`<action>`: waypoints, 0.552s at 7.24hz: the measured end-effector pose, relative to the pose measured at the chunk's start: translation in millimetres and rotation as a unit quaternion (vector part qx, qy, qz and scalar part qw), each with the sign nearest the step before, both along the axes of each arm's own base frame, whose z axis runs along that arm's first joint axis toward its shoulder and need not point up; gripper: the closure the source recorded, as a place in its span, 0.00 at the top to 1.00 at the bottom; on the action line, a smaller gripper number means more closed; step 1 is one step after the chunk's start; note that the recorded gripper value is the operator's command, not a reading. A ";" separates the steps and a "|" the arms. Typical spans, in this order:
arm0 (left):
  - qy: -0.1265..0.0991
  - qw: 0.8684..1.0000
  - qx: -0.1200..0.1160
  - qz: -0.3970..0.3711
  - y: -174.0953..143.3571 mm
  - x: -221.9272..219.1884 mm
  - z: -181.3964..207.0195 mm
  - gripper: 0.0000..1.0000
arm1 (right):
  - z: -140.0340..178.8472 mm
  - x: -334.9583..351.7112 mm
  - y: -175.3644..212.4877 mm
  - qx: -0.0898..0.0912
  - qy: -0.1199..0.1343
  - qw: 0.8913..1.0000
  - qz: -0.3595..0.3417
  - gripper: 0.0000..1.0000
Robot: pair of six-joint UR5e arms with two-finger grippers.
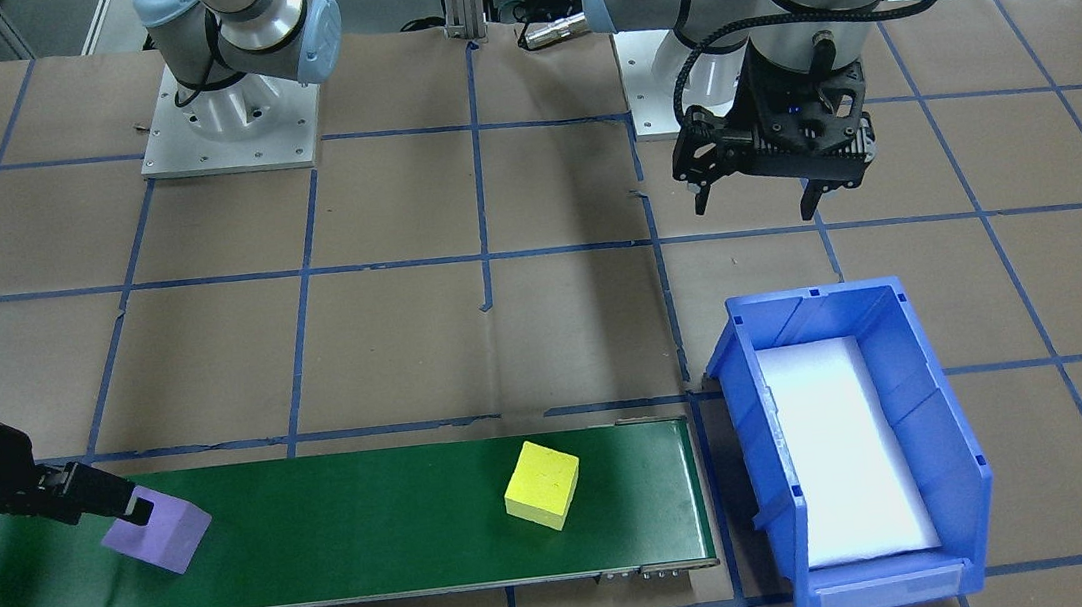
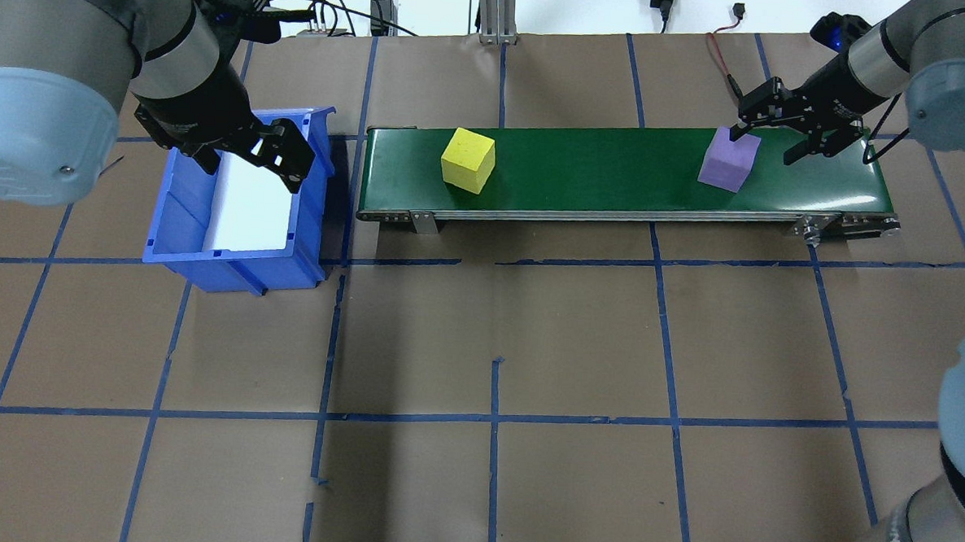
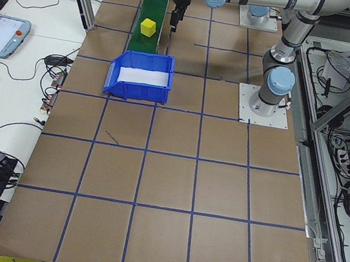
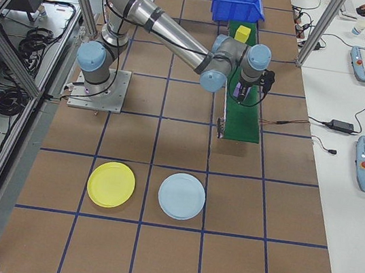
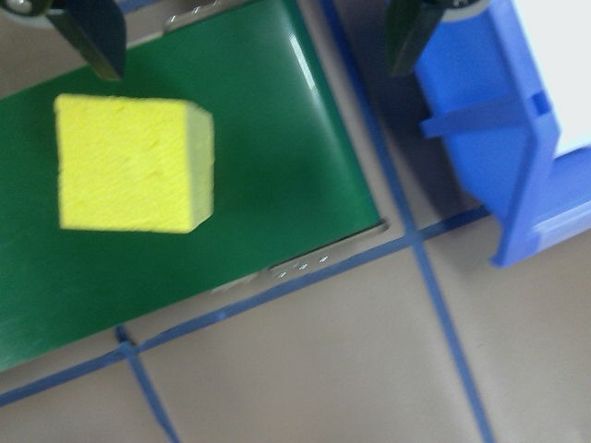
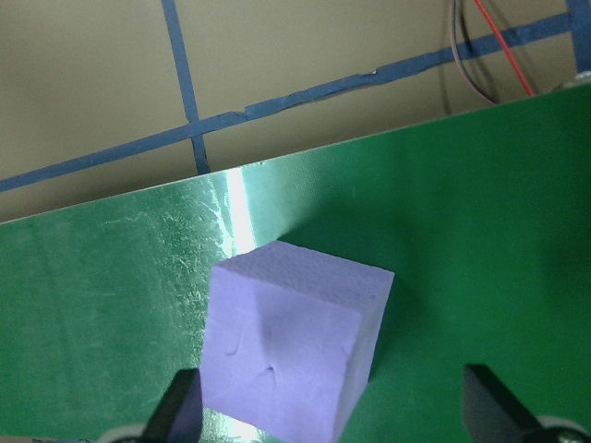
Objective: Move block left to right into plate
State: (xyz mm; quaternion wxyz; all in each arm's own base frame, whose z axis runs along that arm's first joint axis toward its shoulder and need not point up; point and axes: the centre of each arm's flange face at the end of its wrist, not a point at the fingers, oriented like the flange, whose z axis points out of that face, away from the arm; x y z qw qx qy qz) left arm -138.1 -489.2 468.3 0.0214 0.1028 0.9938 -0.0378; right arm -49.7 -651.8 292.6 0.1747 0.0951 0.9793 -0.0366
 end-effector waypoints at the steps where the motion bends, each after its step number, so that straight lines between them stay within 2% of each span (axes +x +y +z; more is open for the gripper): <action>1: 0.002 1.000 -0.002 0.006 2.7 -0.7 3.2 1.00 | -1.0 -1.1 -1.7 -0.004 0.004 1.000 0.000 0.99; 4: 0.006 0.999 -0.004 0.031 5.8 -5.9 3.3 1.00 | -12.0 -5.3 -7.8 -0.009 0.016 1.000 0.000 0.99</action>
